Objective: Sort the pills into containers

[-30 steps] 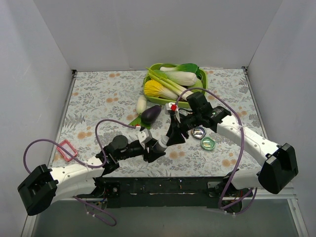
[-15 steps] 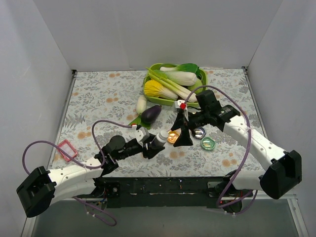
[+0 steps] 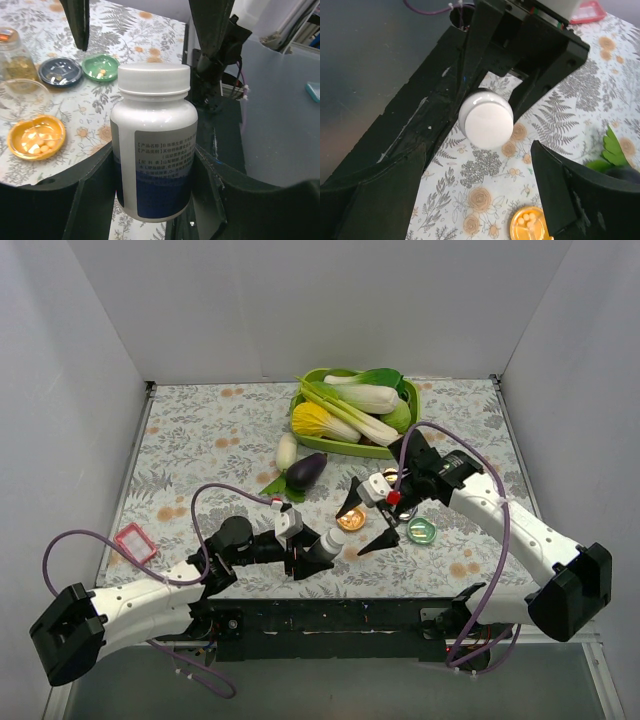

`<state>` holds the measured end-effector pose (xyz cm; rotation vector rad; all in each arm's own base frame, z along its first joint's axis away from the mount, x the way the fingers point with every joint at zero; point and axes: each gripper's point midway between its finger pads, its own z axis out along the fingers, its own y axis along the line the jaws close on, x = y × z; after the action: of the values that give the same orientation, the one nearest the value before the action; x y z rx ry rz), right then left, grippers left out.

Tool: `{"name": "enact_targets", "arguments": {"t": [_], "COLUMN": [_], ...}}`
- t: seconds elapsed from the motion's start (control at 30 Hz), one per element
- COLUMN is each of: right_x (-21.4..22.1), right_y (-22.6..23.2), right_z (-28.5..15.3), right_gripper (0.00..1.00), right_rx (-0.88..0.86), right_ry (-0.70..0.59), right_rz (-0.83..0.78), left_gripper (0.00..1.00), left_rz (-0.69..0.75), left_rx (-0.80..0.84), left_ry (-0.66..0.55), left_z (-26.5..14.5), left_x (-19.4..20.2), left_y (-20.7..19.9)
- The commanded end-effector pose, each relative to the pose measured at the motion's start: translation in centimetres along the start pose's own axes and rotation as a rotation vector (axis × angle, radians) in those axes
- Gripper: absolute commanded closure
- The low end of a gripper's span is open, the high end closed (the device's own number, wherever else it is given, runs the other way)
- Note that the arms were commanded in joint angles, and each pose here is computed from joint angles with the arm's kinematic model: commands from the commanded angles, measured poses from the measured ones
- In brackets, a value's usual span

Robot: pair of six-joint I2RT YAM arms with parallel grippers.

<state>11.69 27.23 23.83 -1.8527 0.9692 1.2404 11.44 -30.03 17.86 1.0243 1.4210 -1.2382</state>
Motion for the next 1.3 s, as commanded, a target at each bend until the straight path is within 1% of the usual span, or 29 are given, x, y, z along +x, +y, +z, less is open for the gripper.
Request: {"name": "enact_targets", "arguments": {"t": [0.0, 0.07, 0.2, 0.37, 0.43, 0.53, 0.63, 0.67, 0.7, 0.73, 0.77, 0.8, 0.83, 0.87, 0.9, 0.93, 0.97, 1.03, 1.07, 1.1, 1.13, 1.17, 1.2, 1.23, 1.27], "right_x": [-2.6, -2.4, -1.9, -0.8, -0.5, -0.3, -0.5, -0.4, -0.3, -0.4, 0.1, 0.6, 1.2, 1.7, 3.3, 3.9, 4.0, 5.3, 4.8, 4.7, 4.2, 3.8, 3.6, 2.6, 2.2], "right_y": [0.4, 0.5, 0.3, 0.3, 0.0, -0.3, -0.5, -0.6, -0.8, -1.3, -1.8, -1.8, -1.6, -2.7, -2.5, -2.9, -3.6, -3.6, -3.4, -3.5, -3.9, -4.0, -4.0, -4.5, -4.6], "right_z": [1.3, 1.7, 2.2, 2.4, 2.5, 2.6, 2.7, 2.7, 2.7, 2.9, 2.9, 3.0, 3.4, 3.6, 3.9, 3.6, 3.5, 3.2, 3.4, 3.4, 3.3, 3.2, 3.1, 2.5, 2.1], "right_gripper": [0.13, 0.18, 0.32, 0.43, 0.46, 0.52, 0.59, 0.63, 0.64, 0.66, 0.75, 0.78, 0.83, 0.90, 0.91, 0.92, 0.92, 0.92, 0.91, 0.86, 0.78, 0.58, 0.49, 0.39, 0.18], "right_rx": [-0.082, -0.093, -0.087, -0.078, -0.066, -0.049, -0.031, -0.018, -0.001, 0.032, 0.063, 0.071, 0.082, 0.135, 0.160, 0.214, 0.239, 0.255, 0.221, 0.214, 0.209, 0.195, 0.191, 0.194, 0.192], "right_ry": [-0.047, -0.027, 0.012, 0.065, 0.074, 0.088, 0.081, 0.084, 0.086, 0.082, 0.101, 0.107, 0.113, 0.115, 0.129, 0.107, 0.073, 0.050, 0.027, 0.021, 0.014, 0.009, 0.009, 0.000, 0.000], "right_rz": [-0.072, -0.050, -0.031, 0.001, 0.003, 0.016, 0.055, 0.077, 0.109, 0.189, 0.253, 0.315, 0.475, 0.535, 0.637, 0.785, 0.801, 0.916, 0.945, 0.939, 0.916, 0.869, 0.851, 0.793, 0.752], "left_gripper": [1.00, 1.00, 1.00, 1.00, 1.00, 1.00, 1.00, 1.00, 1.00, 1.00, 1.00, 1.00, 1.00, 1.00, 1.00, 1.00, 1.00, 1.00, 1.00, 1.00, 1.00, 1.00, 1.00, 1.00, 1.00], "left_rz": [0.000, -0.003, -0.007, -0.002, -0.001, -0.005, -0.002, 0.004, 0.007, 0.018, 0.027, 0.022, 0.029, 0.046, 0.054, 0.059, 0.073, 0.082, 0.087, 0.085, 0.086, 0.091, 0.088, 0.087, 0.083], "left_rx": [0.089, 0.094, 0.099, 0.097, 0.098, 0.097, 0.073, 0.038, 0.002, -0.028, -0.064, -0.175, -0.220, -0.270, -0.348, -0.388, -0.413, -0.465, -0.470, -0.471, -0.453, -0.435, -0.421, -0.406, -0.369], "left_ry": [-0.033, -0.035, -0.030, -0.040, -0.045, -0.052, -0.064, -0.081, -0.089, -0.093, -0.100, -0.096, -0.105, -0.117, -0.159, -0.180, -0.192, -0.205, -0.197, -0.191, -0.181, -0.174, -0.154, -0.142, -0.125], "left_z": [0.5, 0.6, 0.8, 0.8, 0.8, 0.8, 0.7, 0.7, 0.7, 0.7, 0.7, 0.5, 0.4, 0.2, -0.2, -0.4, -0.5, -0.5, -0.3, -0.1, 0.1, 0.2, 0.2, 0.2, 0.3], "left_x": [-1.7, -1.8, -1.7, -1.9, -2.1, -2.2, -2.3, -2.7, -2.8, -2.9, -3.2, -3.2, -3.5, -3.8, -4.6, -5.0, -5.3, -5.6, -5.4, -5.1, -4.7, -4.5, -3.7, -3.2, -2.6], "left_y": [-1.5, -1.5, -1.4, -1.4, -1.5, -1.5, -1.1, -0.6, 0.1, 0.6, 1.3, 3.3, 4.0, 4.9, 6.2, 6.9, 7.4, 8.5, 8.8, 8.9, 8.7, 8.5, 8.3, 8.0, 7.4]}}
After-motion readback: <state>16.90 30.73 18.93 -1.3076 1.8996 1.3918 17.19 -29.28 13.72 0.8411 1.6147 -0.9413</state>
